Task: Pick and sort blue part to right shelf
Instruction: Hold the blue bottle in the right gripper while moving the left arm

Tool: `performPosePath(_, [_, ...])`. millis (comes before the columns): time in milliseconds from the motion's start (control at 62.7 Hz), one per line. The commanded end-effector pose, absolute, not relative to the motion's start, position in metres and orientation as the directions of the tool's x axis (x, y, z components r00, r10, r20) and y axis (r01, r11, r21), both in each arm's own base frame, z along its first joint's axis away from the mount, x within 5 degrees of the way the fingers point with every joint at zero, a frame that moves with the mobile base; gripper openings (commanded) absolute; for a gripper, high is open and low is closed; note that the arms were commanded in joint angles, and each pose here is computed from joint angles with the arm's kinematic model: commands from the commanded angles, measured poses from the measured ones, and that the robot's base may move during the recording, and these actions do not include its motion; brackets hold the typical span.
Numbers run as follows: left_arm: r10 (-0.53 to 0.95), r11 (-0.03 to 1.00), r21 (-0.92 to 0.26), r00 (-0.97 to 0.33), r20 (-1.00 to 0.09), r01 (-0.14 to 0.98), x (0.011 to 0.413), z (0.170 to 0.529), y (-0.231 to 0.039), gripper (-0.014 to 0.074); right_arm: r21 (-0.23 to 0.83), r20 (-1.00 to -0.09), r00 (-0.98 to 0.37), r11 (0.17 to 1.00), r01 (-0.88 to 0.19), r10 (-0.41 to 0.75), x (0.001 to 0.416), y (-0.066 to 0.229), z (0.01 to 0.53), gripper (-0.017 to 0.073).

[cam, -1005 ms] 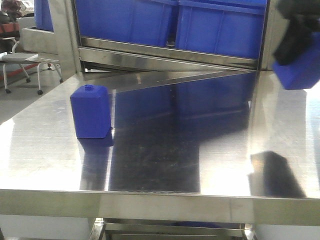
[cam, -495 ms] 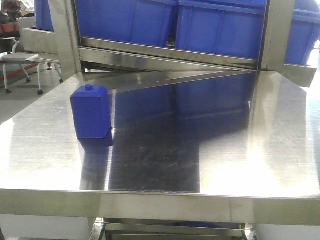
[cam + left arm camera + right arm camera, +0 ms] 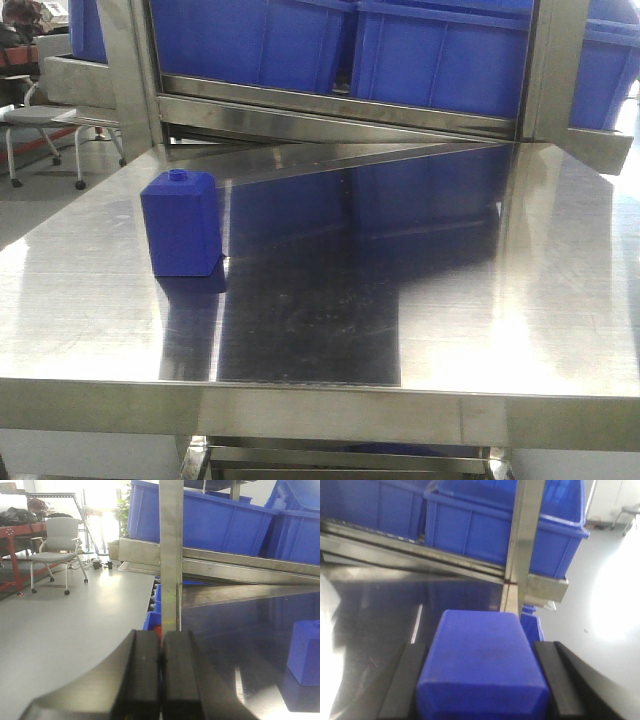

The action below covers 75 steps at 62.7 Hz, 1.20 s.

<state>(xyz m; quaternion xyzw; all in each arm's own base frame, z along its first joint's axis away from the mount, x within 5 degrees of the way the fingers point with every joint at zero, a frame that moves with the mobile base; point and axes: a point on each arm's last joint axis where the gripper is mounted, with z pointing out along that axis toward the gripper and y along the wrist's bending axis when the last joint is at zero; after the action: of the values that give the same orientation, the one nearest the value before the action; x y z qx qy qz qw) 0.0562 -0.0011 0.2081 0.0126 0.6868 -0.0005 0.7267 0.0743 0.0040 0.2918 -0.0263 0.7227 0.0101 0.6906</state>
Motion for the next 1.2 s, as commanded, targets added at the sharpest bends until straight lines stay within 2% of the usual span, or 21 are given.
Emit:
performPosePath(0, [0.001, 1.0, 0.004, 0.142, -0.99, 0.02, 0.0547, 0.2094, -0.001, 0.0136, -0.041, -0.994, 0.101, 0.999, -0.033, -0.038, 0.0658, 0.0026, 0.3113, 0.0426])
performPosePath(1181, [0.001, 1.0, 0.004, 0.142, -0.99, 0.02, 0.0547, 0.2094, -0.001, 0.0136, -0.041, -0.993, 0.108, 0.999, -0.033, -0.038, 0.0646, 0.0026, 0.3118, 0.0426])
